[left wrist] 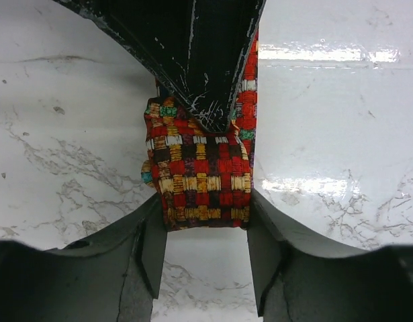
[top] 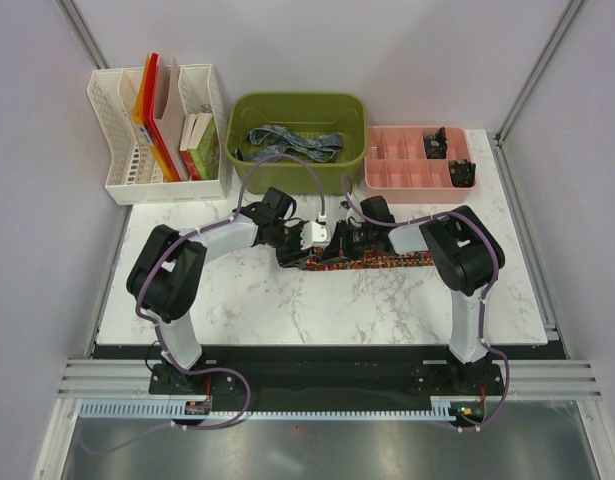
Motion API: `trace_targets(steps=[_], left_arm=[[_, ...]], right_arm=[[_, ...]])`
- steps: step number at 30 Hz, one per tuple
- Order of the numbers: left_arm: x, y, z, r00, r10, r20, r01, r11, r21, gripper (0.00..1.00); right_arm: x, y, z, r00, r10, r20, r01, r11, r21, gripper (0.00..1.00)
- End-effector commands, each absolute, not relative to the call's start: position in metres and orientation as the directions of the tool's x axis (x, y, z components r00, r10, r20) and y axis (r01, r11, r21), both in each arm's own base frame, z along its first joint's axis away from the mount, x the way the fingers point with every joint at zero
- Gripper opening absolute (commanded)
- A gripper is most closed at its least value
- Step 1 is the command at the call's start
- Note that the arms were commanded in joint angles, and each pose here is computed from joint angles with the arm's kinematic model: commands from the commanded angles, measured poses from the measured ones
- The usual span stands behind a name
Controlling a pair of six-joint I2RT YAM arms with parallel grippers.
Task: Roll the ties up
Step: Roll the tie at the center of the board.
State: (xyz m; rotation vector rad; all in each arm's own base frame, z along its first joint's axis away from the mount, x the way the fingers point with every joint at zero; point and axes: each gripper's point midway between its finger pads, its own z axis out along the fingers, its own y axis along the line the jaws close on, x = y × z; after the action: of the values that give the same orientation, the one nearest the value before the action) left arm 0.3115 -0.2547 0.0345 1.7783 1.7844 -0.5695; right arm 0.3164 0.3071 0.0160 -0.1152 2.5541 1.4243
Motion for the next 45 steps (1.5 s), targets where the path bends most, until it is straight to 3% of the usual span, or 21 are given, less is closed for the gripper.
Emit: trace_targets(steps=[1,5,17,20,33,38,45], left_arm=[[0.314,-0.261,0.052,0.11,0.736,-0.668,0.99,-0.021,0.14,0.45],[0.313,-0.272,0.076,0.113,0.699,-0.706,0.99,-0.015,0.143,0.38],[0.311,-0.32,0.079,0.069,0.672,-0.737,0.998,-0.037,0.059,0.35],[0.307,-0.325,0.069,0.064,0.686,-0.724,0.998,-0.048,0.043,0.35],[0.272,-0.263,0.012,0.081,0.843,-0.532,0.992,-0.117,-0.035,0.17],[0.275,-0.256,0.009,0.077,0.849,-0.522,0.993,-0.115,-0.039,0.15],[0.278,-0.249,0.008,0.083,0.857,-0.509,0.992,-0.117,-0.035,0.14]], right_arm=[[0.308,0.293,-0.014,-0.981,0.026,-0.19,-0.133,0.622,0.772,0.0],[0.304,0.297,-0.017,-0.982,0.017,-0.187,-0.137,0.618,0.775,0.0],[0.301,0.313,-0.009,-0.986,0.033,-0.166,-0.118,0.572,0.812,0.03],[0.301,0.317,-0.005,-0.985,0.039,-0.168,-0.119,0.549,0.827,0.07],[0.309,0.304,0.021,-0.97,-0.037,-0.241,-0.218,0.571,0.791,0.34],[0.314,0.297,0.031,-0.968,-0.029,-0.251,-0.222,0.571,0.791,0.43],[0.319,0.289,0.043,-0.965,-0.016,-0.261,-0.224,0.565,0.794,0.48]])
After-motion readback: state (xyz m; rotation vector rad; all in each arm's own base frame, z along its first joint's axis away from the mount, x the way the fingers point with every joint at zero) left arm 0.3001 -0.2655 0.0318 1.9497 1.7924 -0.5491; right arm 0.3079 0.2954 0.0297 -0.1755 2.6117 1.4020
